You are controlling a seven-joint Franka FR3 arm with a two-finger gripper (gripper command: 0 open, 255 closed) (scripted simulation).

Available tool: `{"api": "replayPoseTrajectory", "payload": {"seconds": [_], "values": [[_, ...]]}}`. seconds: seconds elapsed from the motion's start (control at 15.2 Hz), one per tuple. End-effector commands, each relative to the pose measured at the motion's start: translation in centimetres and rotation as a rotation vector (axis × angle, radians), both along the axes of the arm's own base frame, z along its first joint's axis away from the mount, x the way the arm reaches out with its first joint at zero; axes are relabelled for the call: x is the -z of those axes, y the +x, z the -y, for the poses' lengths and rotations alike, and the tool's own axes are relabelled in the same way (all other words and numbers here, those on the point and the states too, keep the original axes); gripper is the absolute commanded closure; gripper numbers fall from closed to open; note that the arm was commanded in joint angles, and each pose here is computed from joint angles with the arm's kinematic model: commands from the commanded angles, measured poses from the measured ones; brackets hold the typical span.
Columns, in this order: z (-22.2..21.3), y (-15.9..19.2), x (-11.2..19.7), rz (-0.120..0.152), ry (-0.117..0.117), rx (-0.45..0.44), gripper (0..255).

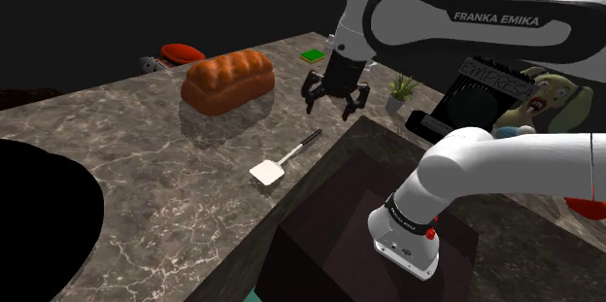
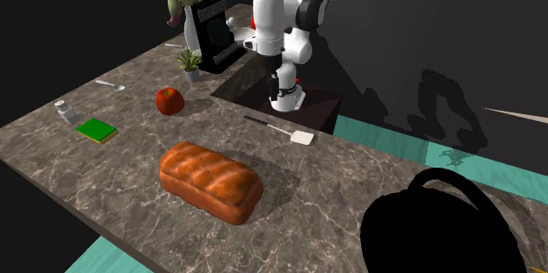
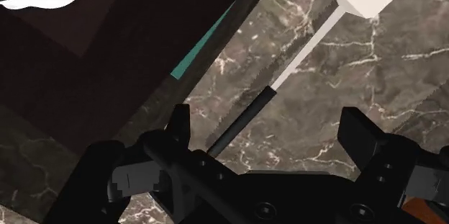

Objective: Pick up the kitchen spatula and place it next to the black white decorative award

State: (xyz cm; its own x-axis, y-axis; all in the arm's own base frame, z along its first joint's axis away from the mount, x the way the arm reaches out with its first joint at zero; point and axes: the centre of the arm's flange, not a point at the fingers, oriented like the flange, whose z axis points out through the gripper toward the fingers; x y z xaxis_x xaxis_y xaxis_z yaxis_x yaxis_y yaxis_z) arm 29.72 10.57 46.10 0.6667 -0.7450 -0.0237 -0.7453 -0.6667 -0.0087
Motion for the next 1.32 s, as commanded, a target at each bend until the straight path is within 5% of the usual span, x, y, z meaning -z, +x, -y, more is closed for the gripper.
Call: {"api": "replayPoseTrajectory", "payload": {"seconds": [0.0,0.4,0.86,1.25], "values": [[-1.8,0.2,2.3,0.009,-0.023,0.194,0],[-5.4,3.2,8.3,0.029,-0.087,0.667,0],[-5.1,3.2,12.3,0.029,-0.087,0.667,0],[-5.1,3.2,12.3,0.029,-0.087,0.667,0]]}}
